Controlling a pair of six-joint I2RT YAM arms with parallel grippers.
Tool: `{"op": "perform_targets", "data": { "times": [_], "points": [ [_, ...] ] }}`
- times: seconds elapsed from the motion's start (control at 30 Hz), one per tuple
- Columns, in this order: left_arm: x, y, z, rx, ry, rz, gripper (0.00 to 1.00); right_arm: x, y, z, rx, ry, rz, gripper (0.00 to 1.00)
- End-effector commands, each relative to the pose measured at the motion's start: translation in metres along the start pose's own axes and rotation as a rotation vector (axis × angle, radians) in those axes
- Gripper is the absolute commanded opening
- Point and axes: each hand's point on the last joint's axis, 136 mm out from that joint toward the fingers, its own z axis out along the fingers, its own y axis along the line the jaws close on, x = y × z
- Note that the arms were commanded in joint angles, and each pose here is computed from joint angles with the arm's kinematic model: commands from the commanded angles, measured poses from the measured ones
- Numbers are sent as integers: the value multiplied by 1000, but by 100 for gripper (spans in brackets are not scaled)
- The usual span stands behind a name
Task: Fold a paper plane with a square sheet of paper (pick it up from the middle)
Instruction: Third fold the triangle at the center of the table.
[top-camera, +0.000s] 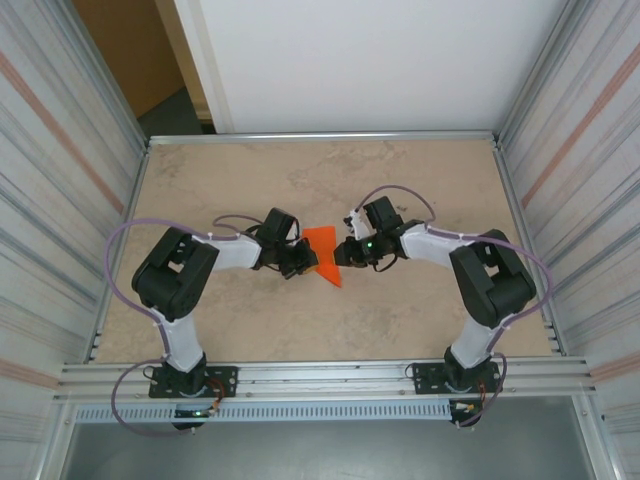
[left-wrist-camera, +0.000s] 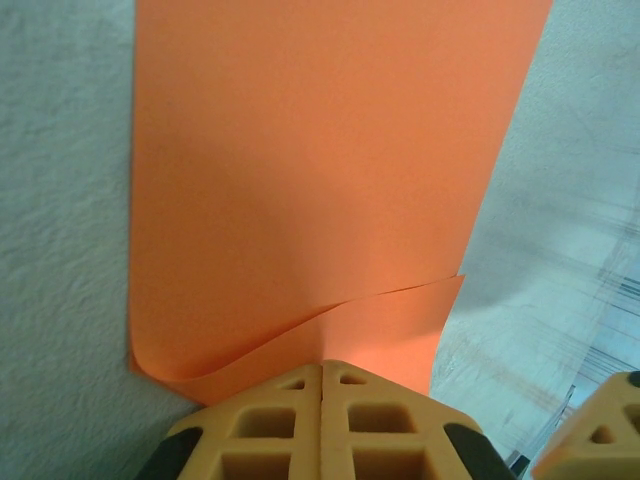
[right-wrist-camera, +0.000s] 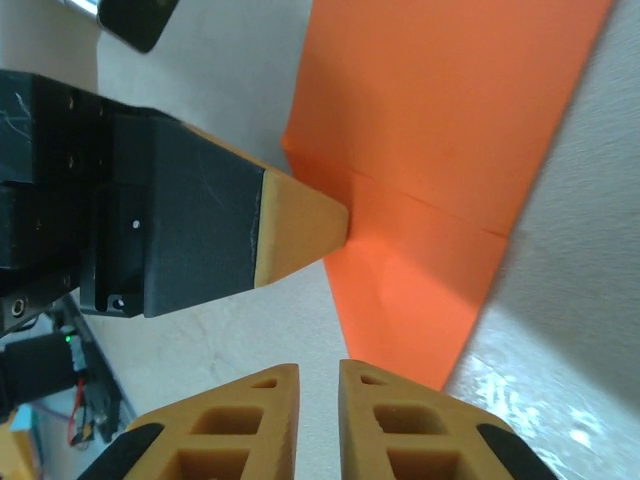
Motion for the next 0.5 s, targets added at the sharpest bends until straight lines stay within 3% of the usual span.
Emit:
{"op": "perform_targets", "data": {
  "times": [0.0, 0.47],
  "points": [
    [7, 39, 8, -117, 4, -46, 3, 2, 18, 8, -77, 61, -7, 14],
    [9, 38, 9, -112, 16, -56, 3, 18, 7, 36, -75, 154, -1, 10]
  ]
}}
